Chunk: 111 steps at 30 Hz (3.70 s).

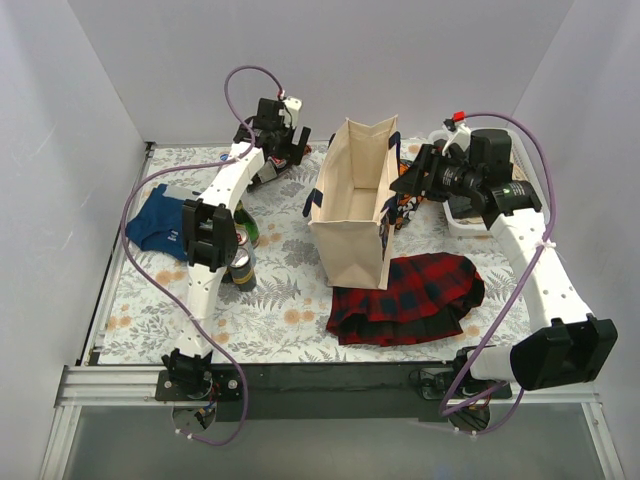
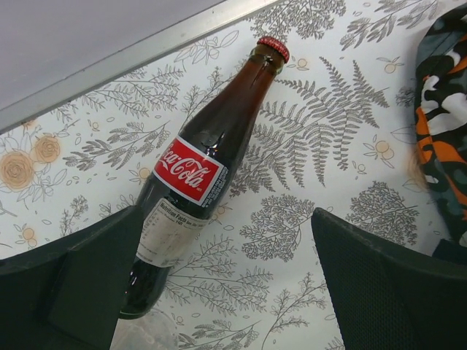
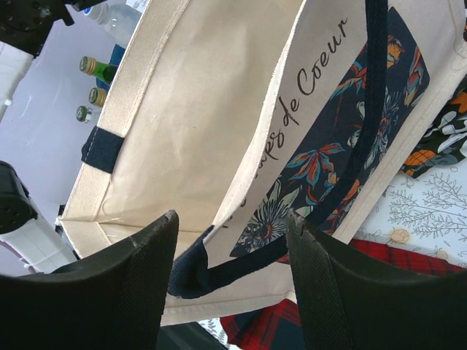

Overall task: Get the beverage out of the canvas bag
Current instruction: Pick up the drink from the center of the board.

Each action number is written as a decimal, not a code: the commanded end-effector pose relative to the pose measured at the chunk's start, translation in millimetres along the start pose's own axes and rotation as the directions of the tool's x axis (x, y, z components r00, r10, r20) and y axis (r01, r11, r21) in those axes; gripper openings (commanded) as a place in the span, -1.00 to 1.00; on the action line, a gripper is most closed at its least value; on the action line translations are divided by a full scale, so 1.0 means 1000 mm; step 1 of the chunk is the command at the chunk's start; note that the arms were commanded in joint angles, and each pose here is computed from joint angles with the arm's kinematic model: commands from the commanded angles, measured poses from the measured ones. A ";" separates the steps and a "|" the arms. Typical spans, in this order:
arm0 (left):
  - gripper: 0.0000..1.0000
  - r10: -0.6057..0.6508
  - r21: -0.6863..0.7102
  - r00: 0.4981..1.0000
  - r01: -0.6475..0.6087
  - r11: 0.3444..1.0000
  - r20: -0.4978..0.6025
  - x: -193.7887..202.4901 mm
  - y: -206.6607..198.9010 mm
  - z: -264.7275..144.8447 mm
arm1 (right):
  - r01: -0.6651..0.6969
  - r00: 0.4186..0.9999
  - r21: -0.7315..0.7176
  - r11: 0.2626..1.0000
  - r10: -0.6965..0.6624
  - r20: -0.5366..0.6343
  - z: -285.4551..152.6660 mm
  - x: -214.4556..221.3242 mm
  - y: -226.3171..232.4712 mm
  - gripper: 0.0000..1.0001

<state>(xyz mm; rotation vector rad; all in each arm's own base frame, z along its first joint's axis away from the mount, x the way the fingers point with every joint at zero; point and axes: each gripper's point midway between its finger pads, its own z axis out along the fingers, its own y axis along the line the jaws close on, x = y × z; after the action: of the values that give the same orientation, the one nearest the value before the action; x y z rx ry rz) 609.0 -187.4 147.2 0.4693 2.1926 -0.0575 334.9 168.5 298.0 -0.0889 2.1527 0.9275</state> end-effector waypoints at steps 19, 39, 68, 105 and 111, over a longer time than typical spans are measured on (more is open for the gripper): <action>0.96 0.042 -0.103 0.999 -0.041 0.994 0.005 0.014 0.013 0.037 | 0.002 1.000 -0.069 0.998 -0.004 -0.020 0.009 0.006 0.006 0.33; 0.96 0.024 -0.100 1.000 -0.022 0.995 0.018 0.022 0.020 0.058 | -0.022 0.999 -0.098 0.995 0.017 -0.048 0.018 0.011 0.005 0.32; 0.65 0.020 -0.005 0.998 -0.021 1.000 -0.063 0.059 -0.001 0.073 | -0.035 0.997 -0.117 0.993 0.027 -0.070 0.023 0.016 0.004 0.31; 0.47 0.038 0.069 0.996 -0.033 0.997 -0.077 0.070 -0.022 0.078 | -0.050 0.995 -0.120 0.992 0.038 -0.094 0.028 0.021 0.000 0.31; 0.07 0.029 0.016 0.998 -0.028 0.999 -0.048 0.058 -0.012 0.075 | -0.050 0.995 -0.120 0.992 0.038 -0.094 0.027 0.022 0.000 0.30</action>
<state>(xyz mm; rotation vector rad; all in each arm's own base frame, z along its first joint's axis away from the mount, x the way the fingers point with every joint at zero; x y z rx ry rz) 626.4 -191.1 37.1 0.5325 2.2673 -0.0521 337.5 187.9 266.7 -0.1185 2.2159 1.0797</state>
